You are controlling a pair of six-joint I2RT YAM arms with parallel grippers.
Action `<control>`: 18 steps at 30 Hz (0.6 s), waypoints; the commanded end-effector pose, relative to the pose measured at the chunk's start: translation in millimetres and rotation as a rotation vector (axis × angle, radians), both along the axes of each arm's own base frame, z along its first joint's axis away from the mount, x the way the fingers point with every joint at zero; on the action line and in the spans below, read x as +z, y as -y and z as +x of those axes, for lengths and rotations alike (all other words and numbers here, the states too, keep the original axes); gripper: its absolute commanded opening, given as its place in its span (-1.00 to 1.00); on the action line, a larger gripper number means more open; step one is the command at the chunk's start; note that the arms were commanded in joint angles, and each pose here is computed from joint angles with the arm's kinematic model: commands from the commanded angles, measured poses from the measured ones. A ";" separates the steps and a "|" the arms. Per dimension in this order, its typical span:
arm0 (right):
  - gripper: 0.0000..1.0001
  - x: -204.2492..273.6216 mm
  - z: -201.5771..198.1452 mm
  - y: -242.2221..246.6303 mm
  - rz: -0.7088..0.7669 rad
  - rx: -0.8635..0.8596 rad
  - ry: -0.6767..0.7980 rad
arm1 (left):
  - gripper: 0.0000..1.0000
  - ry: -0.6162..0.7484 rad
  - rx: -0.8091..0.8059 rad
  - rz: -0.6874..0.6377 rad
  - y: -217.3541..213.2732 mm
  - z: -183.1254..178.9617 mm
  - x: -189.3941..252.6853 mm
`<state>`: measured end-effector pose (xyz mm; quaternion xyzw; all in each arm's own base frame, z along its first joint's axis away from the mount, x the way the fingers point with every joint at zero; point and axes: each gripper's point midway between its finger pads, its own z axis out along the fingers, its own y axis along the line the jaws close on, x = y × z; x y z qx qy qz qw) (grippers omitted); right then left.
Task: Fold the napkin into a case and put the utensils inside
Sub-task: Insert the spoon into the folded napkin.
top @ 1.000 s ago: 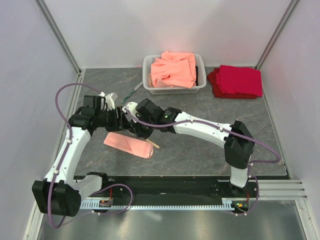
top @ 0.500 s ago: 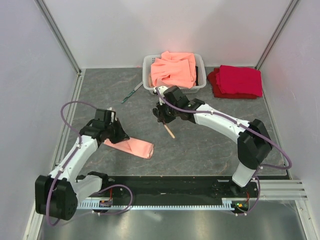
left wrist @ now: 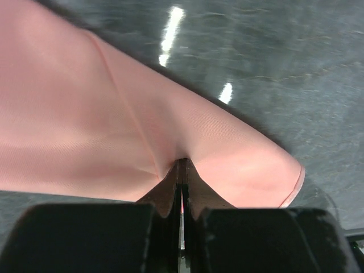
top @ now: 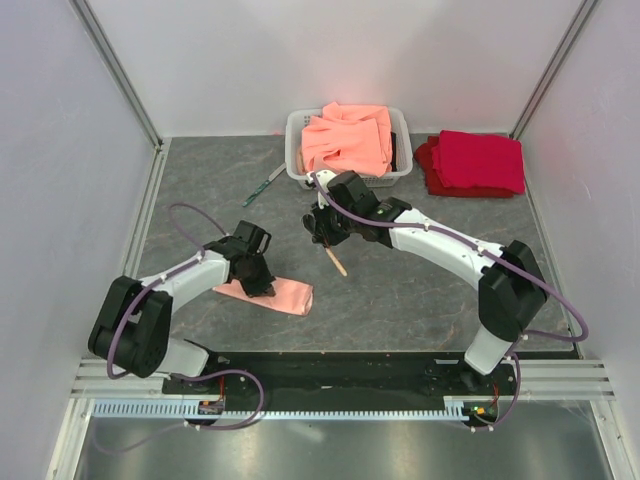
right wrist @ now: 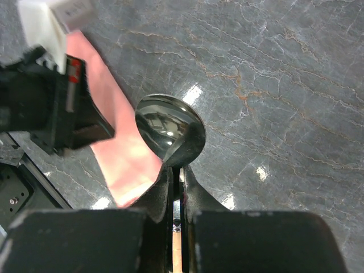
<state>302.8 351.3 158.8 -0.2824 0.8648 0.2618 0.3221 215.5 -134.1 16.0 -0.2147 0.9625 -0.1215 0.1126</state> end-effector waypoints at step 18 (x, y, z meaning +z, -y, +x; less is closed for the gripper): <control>-1.00 25.6 44.4 25.5 0.063 -0.183 0.071 | -0.96 0.237 -0.460 -0.142 121.9 -4.7 21.0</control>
